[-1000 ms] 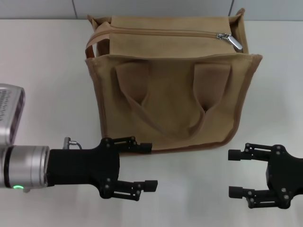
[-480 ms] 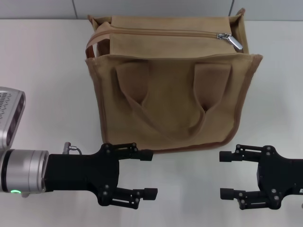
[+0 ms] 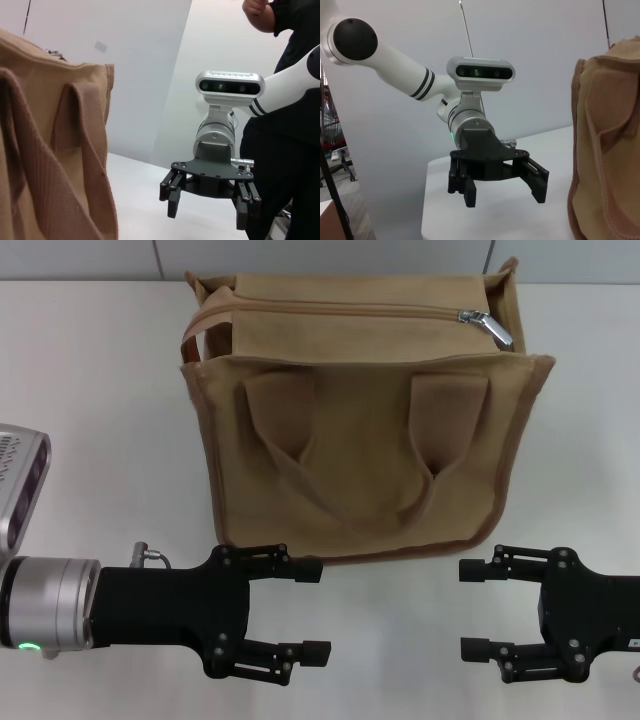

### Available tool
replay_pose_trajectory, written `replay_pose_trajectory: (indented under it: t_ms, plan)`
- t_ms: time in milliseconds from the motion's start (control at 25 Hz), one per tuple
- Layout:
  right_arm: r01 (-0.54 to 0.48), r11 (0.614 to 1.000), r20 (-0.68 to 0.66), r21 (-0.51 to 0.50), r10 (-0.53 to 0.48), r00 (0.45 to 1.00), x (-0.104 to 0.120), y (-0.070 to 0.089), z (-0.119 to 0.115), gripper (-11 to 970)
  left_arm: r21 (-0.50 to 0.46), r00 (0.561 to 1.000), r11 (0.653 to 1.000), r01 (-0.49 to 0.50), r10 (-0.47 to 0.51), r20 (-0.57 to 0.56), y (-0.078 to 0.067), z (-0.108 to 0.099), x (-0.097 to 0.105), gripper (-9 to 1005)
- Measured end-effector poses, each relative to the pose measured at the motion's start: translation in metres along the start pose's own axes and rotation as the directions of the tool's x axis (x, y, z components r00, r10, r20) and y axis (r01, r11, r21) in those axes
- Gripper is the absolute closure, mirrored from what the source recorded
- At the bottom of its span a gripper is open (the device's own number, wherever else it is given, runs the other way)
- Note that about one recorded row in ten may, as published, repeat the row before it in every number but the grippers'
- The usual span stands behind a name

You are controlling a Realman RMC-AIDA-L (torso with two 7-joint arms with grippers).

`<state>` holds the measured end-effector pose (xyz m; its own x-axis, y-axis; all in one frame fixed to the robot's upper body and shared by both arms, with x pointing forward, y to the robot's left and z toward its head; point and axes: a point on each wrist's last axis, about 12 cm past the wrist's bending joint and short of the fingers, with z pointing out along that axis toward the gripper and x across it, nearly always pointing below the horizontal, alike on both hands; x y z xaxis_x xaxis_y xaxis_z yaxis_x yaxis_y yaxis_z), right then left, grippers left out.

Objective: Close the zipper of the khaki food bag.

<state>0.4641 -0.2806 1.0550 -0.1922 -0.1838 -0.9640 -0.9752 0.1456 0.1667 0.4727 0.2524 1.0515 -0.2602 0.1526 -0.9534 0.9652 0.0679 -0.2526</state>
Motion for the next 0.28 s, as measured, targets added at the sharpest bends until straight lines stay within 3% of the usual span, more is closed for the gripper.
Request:
replay_pose_trajectory:
  t_ms: [280]
  plan:
    - [0.001,1.0,0.0,-0.001,-0.001,1.0,-0.0004,-0.0004,0.0003,186,0.005,1.0,1.0,0.0,0.0,0.001,-0.0005,0.0,-0.0002,154]
